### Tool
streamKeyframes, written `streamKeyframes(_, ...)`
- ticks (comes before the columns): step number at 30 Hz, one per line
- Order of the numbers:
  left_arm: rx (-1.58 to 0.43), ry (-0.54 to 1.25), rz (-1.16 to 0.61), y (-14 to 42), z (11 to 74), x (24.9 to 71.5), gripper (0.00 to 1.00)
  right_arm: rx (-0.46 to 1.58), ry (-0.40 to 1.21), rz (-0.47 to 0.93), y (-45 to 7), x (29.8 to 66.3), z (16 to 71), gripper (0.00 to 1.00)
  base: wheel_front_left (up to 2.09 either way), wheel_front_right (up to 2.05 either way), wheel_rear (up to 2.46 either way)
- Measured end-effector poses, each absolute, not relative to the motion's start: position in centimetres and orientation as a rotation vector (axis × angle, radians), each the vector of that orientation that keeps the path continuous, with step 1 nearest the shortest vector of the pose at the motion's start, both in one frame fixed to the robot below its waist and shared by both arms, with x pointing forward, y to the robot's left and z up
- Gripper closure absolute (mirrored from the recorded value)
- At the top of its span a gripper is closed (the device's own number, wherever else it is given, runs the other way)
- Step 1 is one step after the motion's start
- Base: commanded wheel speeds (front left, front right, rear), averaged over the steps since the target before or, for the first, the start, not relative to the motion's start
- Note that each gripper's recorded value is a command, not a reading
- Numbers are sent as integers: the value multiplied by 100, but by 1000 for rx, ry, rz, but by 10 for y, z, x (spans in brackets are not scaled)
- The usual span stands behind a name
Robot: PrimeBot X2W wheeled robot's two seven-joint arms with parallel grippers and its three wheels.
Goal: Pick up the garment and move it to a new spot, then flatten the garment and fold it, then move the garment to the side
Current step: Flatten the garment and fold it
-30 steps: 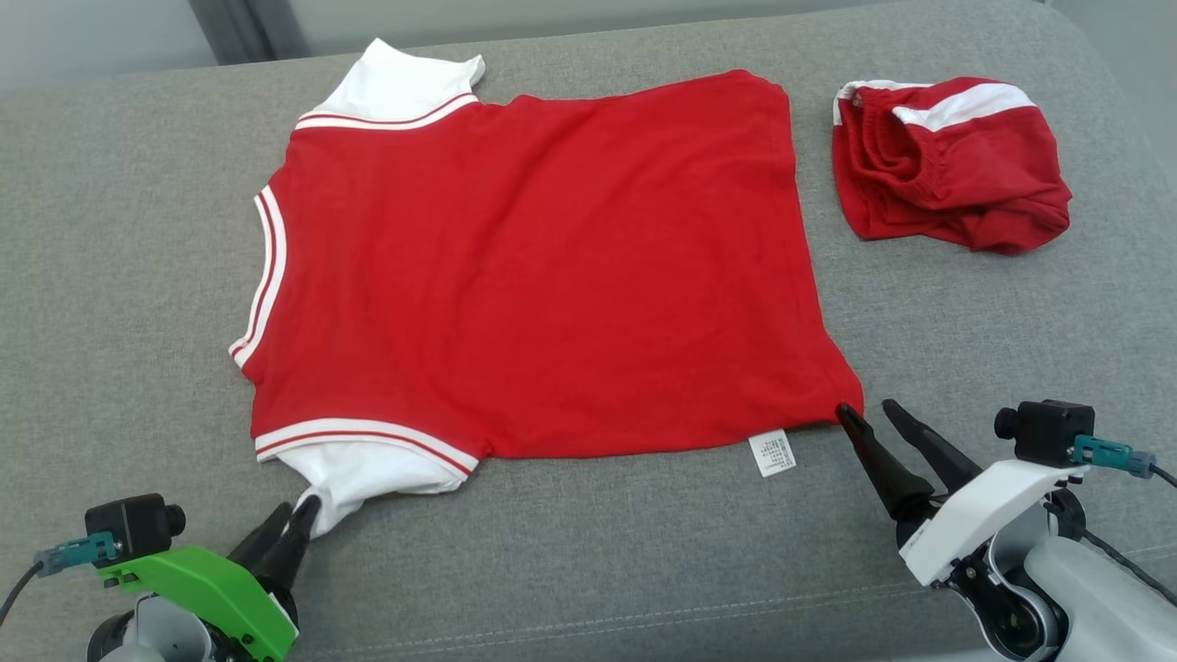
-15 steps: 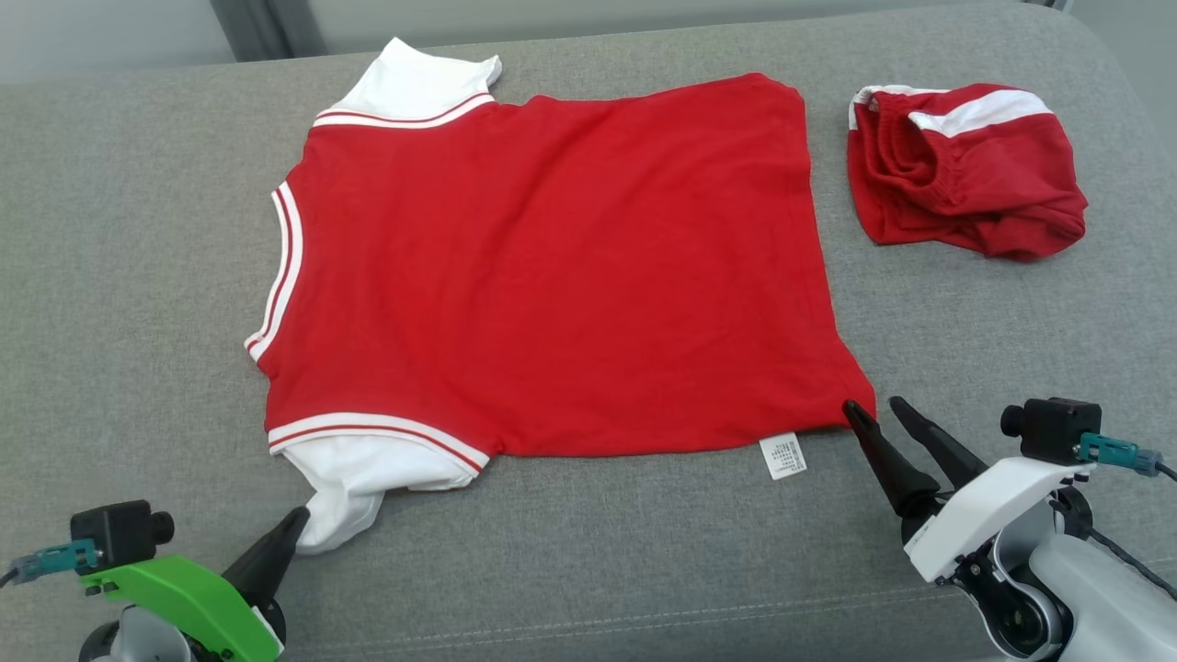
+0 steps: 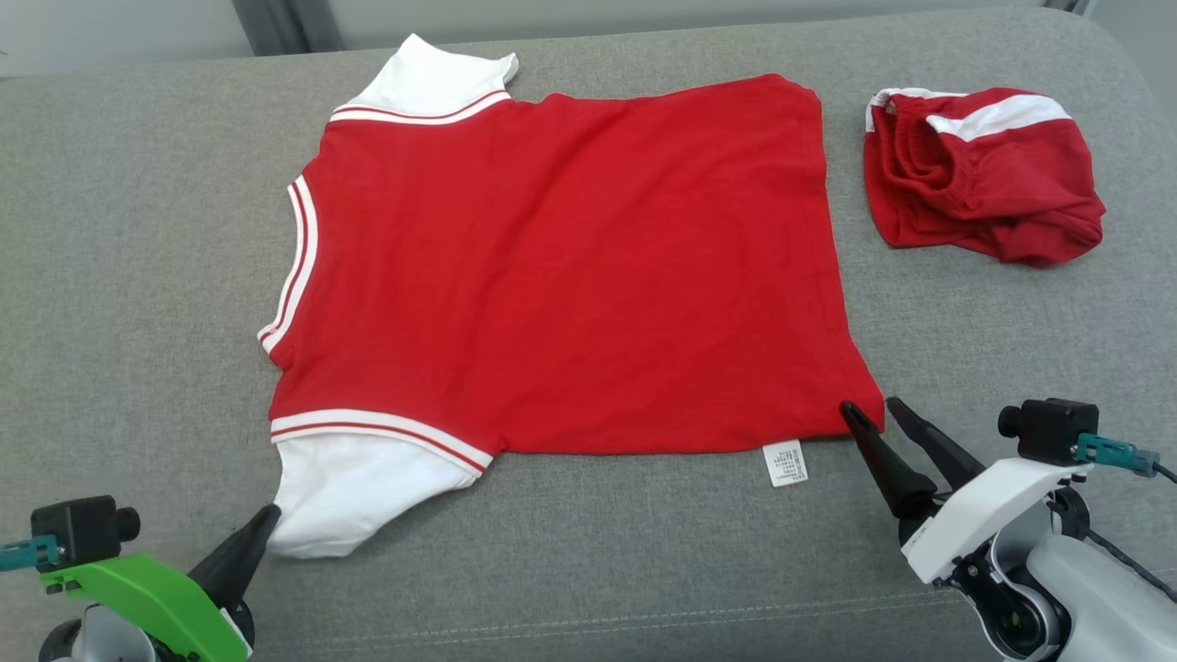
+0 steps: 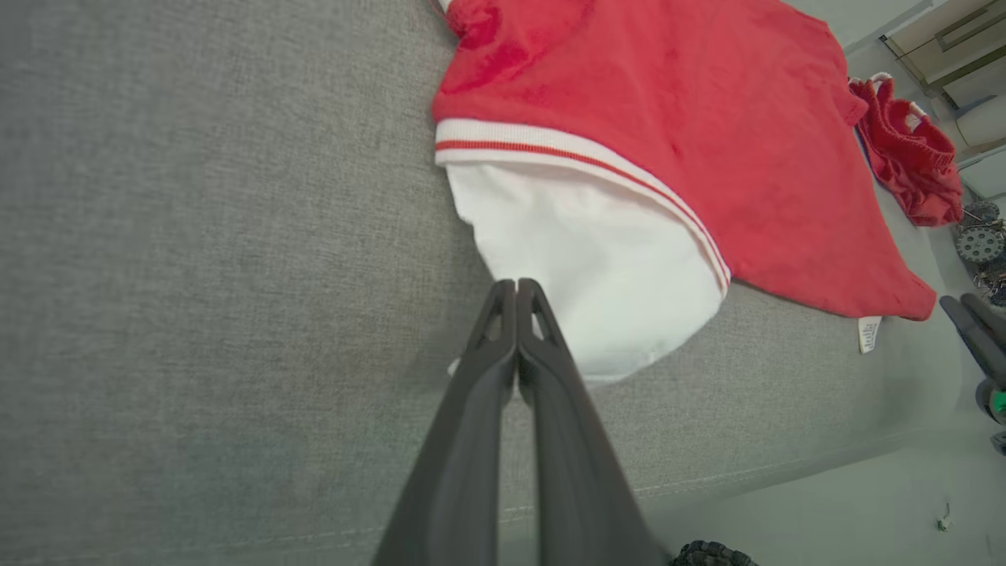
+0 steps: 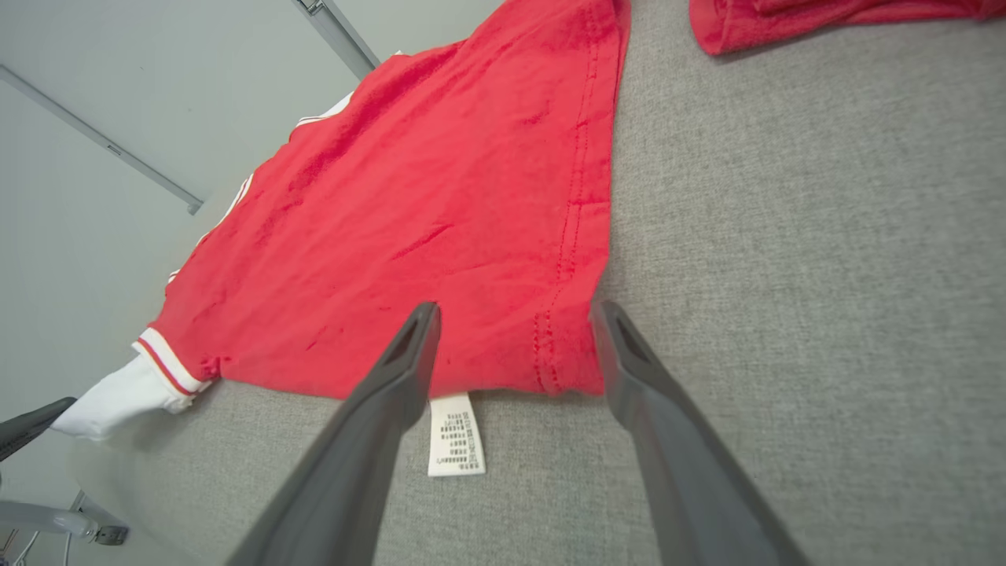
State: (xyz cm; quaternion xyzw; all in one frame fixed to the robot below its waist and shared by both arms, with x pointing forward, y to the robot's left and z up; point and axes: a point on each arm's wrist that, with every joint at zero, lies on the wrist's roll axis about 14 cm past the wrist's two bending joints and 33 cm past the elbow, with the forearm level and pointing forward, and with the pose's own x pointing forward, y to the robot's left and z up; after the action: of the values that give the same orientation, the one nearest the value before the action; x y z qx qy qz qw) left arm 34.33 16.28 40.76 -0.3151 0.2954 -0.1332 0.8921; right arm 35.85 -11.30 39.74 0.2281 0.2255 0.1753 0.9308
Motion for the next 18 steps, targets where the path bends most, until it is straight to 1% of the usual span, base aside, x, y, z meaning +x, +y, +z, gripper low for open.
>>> streamKeyframes(3, -660, 639, -286, 156, 402, 339, 100, 470, 465, 369, -109, 357, 398, 0, 0, 0, 0)
streamKeyframes(6, -665, 594, -267, 158, 407, 347, 100, 470, 474, 373, -107, 354, 396, 0, 0, 0, 0)
streamKeyframes(9, -679, 555, -264, 157, 413, 355, 100, 464, 483, 349, -113, 353, 393, 0, 0, 0, 0)
streamKeyframes(18, -686, 559, -297, 146, 417, 353, 100, 499, 505, 306, -115, 352, 386, 0, 0, 0, 0)
